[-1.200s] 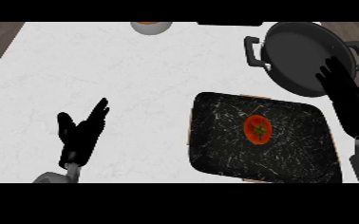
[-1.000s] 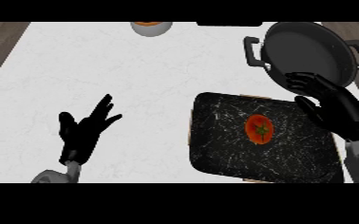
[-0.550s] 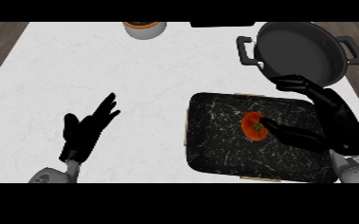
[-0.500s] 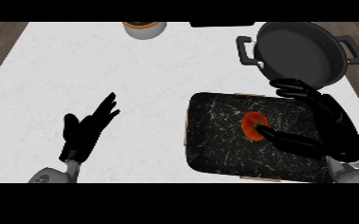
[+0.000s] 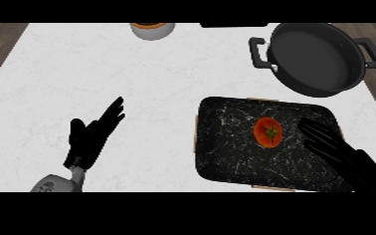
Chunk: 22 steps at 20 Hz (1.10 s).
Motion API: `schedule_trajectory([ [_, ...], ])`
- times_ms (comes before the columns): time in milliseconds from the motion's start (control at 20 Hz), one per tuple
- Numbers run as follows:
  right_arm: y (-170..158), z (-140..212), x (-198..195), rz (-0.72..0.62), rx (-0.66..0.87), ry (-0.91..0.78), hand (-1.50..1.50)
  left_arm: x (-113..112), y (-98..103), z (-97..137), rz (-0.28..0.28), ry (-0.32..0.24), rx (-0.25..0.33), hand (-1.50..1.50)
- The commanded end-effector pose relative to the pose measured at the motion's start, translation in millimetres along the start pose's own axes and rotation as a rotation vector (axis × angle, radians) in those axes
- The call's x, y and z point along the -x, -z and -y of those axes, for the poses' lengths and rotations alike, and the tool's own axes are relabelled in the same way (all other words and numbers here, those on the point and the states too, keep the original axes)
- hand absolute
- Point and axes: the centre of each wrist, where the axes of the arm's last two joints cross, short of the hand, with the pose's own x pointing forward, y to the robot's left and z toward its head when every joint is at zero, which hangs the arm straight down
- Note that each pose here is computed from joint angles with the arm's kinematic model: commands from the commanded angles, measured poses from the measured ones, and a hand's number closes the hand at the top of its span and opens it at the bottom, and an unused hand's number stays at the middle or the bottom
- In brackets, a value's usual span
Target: Pick the tomato from the tray and place it in the pot
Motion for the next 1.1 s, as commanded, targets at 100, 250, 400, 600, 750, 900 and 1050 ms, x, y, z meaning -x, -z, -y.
schedule_trajectory([
  [100, 9, 4, -45, -0.206, -0.104, -0.005, -1.50, 3, 3, 15, 0.002, -0.007, 0.011, 0.00],
  [250, 28, -1, -35, -0.298, -0.128, 0.004, -1.50, -27, 7, -5, 0.023, 0.019, 0.024, 0.00],
  [400, 35, -7, -15, -0.399, -0.219, -0.011, -1.50, -8, 17, 22, 0.019, 0.015, 0.028, 0.00],
  [600, 45, -16, 6, -0.498, -0.405, -0.109, -1.50, -16, 15, 7, 0.019, 0.011, 0.059, 0.00],
  [750, 46, -15, 40, -0.511, -0.445, -0.122, -1.50, -6, 12, 4, 0.009, 0.002, 0.041, 0.00],
  [900, 26, -14, 46, -0.505, -0.436, -0.129, -1.50, 1, 16, 13, 0.020, 0.025, 0.034, 0.00],
  [1050, 27, -15, 62, -0.485, -0.377, -0.138, -1.50, 6, 14, 3, 0.001, -0.004, 0.044, 0.00],
])
